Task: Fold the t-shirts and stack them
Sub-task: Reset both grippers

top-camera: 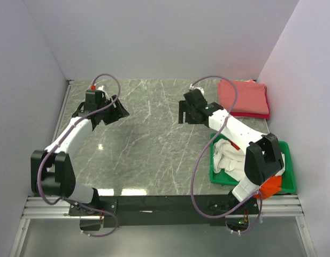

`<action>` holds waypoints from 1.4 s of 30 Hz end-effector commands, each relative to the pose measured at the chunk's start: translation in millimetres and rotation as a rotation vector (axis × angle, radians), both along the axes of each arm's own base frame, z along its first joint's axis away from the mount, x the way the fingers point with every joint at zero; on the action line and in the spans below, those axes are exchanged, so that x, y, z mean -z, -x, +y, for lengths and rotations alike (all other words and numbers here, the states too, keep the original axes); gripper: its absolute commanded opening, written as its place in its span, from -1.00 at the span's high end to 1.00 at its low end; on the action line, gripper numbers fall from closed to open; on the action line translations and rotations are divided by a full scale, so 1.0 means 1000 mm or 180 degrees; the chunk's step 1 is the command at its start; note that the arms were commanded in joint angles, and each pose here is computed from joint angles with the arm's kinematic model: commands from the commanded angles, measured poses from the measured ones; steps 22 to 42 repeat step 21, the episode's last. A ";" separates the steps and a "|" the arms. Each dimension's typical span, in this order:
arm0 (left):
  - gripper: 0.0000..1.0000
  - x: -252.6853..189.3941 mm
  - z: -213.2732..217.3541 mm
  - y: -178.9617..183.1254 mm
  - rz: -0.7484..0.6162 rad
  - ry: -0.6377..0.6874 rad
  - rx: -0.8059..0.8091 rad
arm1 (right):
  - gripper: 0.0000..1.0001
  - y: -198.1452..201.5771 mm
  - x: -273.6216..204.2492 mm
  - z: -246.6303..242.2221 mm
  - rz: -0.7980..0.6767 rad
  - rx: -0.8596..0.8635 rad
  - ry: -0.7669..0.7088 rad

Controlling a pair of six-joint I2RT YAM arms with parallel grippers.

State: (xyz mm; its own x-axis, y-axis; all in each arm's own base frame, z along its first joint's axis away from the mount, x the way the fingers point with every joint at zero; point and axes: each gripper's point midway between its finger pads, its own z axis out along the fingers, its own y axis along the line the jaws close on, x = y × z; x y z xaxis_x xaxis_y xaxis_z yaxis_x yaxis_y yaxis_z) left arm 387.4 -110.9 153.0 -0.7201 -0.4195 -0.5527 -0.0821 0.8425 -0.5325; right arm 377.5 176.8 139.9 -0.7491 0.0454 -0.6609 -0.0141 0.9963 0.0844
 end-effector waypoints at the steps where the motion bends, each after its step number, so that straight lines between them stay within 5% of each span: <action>1: -0.41 -0.032 0.003 0.003 -0.0381 0.0051 -0.0108 | -0.69 0.012 -0.042 0.030 -0.0326 -0.0124 -0.0389; 21: -0.45 -0.058 0.016 0.044 -0.0691 -0.0097 -0.0118 | -0.68 0.048 -0.038 0.034 -0.0319 -0.0032 -0.0426; 42: -0.45 -0.058 0.016 0.044 -0.0691 -0.0097 -0.0118 | -0.68 0.048 -0.038 0.034 -0.0319 -0.0032 -0.0426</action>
